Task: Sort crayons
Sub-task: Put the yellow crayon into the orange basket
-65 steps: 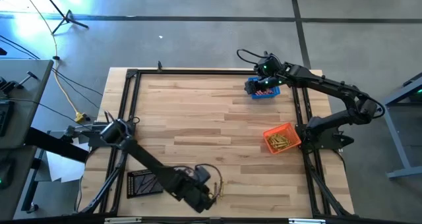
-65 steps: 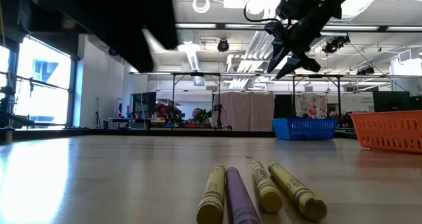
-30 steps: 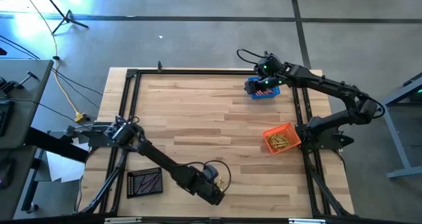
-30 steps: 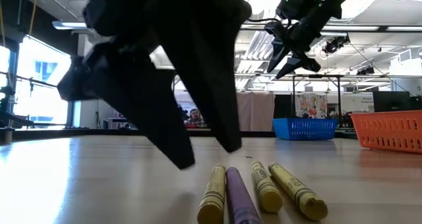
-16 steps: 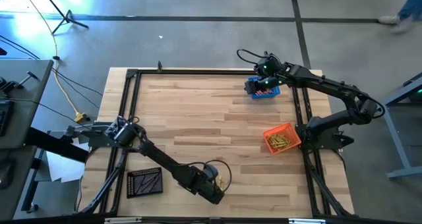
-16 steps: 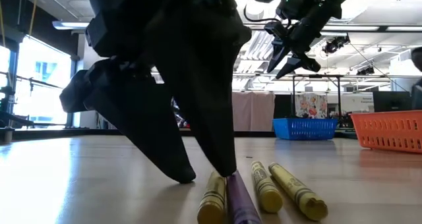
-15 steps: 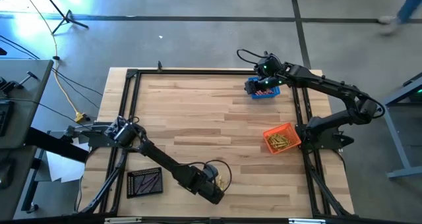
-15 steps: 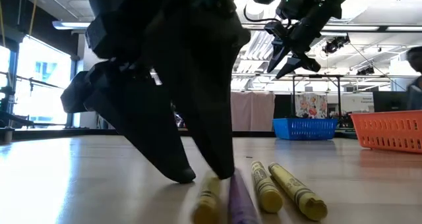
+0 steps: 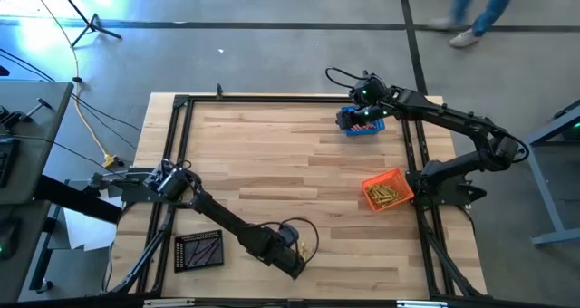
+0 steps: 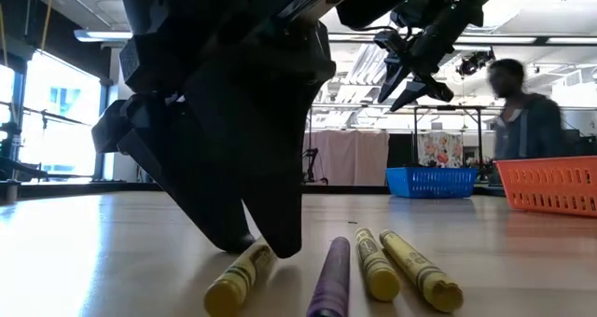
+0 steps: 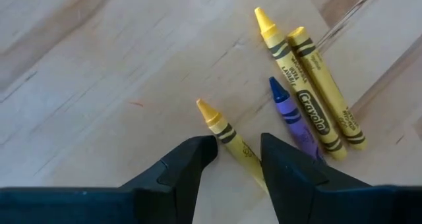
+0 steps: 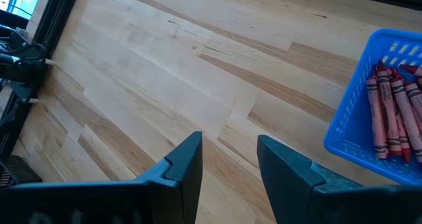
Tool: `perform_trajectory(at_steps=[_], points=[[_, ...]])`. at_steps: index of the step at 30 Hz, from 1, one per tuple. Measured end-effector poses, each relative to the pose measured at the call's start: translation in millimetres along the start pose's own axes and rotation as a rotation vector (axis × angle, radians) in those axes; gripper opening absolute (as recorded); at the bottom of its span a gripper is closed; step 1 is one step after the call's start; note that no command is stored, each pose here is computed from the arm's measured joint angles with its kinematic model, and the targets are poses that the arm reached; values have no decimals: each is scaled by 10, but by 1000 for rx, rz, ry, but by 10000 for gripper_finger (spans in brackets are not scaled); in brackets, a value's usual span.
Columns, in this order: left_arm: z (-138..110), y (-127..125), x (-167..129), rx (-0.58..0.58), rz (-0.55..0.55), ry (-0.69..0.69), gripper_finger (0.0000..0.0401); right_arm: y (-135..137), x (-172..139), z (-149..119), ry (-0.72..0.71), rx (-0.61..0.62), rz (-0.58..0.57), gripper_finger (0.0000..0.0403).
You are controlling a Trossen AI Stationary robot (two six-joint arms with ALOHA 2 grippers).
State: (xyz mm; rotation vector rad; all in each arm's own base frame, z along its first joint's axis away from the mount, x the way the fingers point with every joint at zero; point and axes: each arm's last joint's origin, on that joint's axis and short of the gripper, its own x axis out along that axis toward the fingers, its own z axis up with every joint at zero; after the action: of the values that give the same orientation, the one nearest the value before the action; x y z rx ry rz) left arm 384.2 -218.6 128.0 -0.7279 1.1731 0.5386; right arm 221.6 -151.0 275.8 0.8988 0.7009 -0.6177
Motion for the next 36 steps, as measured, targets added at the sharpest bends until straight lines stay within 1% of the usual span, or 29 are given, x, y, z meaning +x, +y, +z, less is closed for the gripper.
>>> perform_trajectory(at_steps=[6,11,16,21,29,36], points=[[-57,4,-10,-21,6,40,121,0,0,1,0,0,0,133],[-119,32,-80,-52,36,75,102,0,0,1,0,0,0,133],[-186,63,-163,-57,72,96,98,0,-1,1,-1,0,0,133],[-201,66,-224,-46,115,112,96,0,1,0,0,0,0,133],[-147,-21,-358,1,111,56,79,0,1,1,0,0,0,133],[-163,-36,-377,4,105,58,83,-1,0,1,0,0,0,133]])
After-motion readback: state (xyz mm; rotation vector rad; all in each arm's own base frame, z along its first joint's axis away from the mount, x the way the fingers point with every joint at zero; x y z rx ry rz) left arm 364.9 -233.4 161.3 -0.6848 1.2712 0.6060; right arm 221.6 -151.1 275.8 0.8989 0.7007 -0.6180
